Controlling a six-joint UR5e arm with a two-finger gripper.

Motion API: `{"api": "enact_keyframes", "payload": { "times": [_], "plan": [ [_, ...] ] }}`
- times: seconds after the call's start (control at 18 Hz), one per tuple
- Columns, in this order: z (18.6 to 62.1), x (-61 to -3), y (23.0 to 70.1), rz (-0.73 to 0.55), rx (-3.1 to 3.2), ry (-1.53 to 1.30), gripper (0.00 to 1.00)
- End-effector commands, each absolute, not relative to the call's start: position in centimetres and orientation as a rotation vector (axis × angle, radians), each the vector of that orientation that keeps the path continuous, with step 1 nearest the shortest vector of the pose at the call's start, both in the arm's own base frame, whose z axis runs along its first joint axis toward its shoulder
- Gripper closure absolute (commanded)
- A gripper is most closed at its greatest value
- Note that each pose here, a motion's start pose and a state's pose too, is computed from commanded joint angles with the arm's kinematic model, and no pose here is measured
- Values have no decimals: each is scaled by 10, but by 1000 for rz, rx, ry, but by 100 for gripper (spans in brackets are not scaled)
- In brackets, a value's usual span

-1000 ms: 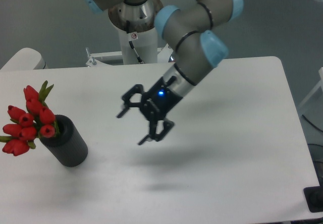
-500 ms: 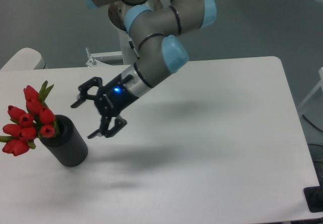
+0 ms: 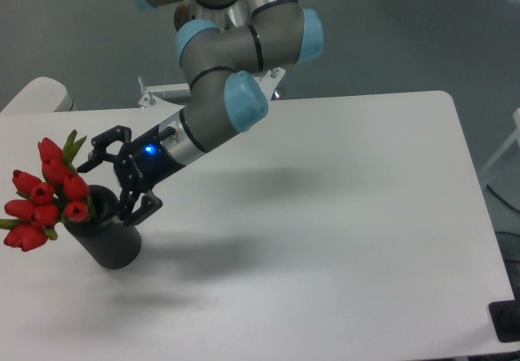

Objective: Pick up the flowers from the vase
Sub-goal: 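Open the gripper and move it toward the tulip stems above the vase, then close the gripper around the red tulip stems at the vase rim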

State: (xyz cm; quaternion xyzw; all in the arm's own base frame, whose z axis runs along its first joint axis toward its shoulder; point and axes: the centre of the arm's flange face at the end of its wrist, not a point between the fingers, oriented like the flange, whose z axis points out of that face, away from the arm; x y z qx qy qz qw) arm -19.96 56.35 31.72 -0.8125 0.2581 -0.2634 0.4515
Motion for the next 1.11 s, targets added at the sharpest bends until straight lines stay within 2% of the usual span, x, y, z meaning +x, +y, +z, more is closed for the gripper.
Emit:
{"api": "enact_keyframes", "payload": {
  "times": [0.44, 0.56, 0.61, 0.67, 0.72, 0.83, 1.0, 1.11],
  "plan": [
    [309, -182, 574, -677, -1998, 669, 0],
    [304, -181, 575, -686, -2000, 670, 14],
    [304, -181, 575, -686, -2000, 670, 27],
    [305, -182, 576, -683, -2001, 671, 47],
    [306, -181, 575, -682, -2000, 672, 63],
    [309, -183, 576, -674, -1997, 675, 83],
    [318, -186, 578, -655, -1990, 683, 94],
    [322, -189, 578, -644, -1987, 683, 95]
  ]
}}
